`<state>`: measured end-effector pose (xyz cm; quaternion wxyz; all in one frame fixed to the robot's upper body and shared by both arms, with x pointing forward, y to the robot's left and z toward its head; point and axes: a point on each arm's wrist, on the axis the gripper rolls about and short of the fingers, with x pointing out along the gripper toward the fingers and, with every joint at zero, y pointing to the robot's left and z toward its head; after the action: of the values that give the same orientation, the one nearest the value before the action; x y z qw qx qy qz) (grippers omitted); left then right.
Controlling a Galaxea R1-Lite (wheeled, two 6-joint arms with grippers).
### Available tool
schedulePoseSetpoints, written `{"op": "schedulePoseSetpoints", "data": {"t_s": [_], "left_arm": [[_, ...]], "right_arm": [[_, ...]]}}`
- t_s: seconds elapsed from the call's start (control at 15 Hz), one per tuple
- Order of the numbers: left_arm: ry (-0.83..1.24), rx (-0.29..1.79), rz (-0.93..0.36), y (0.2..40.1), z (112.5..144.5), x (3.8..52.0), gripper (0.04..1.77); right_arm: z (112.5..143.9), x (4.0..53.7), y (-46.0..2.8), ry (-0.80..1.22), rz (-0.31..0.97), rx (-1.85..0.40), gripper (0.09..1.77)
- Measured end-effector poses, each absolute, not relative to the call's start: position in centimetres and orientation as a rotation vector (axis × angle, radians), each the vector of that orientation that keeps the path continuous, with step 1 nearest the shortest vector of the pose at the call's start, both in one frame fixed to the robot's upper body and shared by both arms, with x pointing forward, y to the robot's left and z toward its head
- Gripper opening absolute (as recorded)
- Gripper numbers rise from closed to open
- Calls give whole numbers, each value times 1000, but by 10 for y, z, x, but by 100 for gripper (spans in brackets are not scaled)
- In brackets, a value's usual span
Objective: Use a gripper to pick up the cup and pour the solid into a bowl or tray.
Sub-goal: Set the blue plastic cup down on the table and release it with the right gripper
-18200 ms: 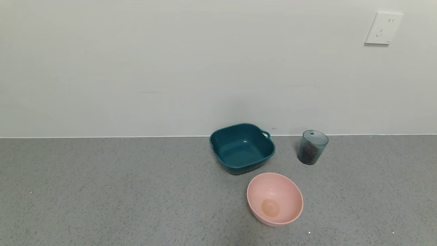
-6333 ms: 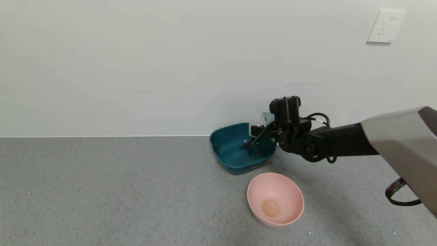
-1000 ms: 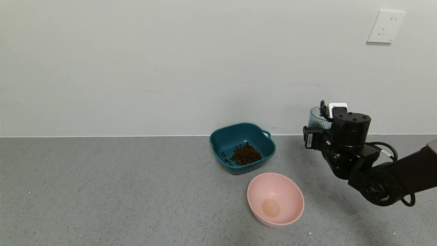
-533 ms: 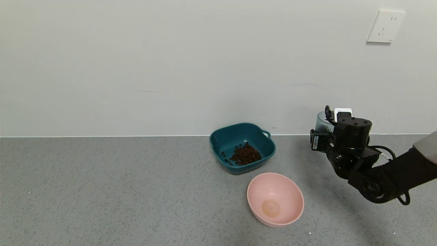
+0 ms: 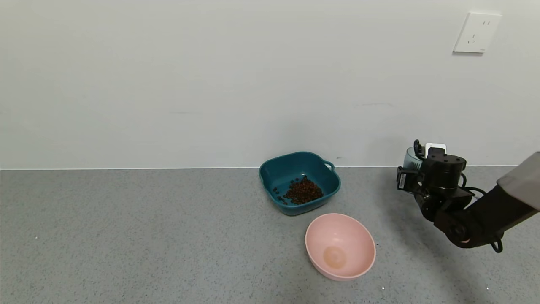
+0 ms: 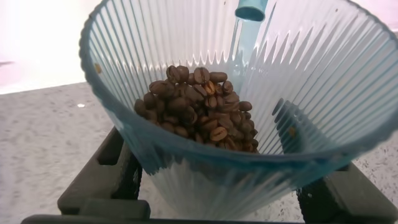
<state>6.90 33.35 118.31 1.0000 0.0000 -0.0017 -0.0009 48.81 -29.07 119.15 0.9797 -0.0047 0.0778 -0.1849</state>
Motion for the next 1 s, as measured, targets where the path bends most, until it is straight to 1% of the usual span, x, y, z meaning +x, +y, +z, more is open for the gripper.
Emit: {"op": "schedulePoseSetpoints", "data": {"t_s": [0.33,0.67,1.0], "left_arm": [[-4,0,-2,334,1183,69,175],[-4,0,-2,334,1183,69,175],[-4,0,-2,334,1183,69,175]], "right_arm": [[1171,498,-308,192,-356,34,136],[1157,516,-315,190,-369,38,136],[1148,519,-318,207,-378,33,136]]}}
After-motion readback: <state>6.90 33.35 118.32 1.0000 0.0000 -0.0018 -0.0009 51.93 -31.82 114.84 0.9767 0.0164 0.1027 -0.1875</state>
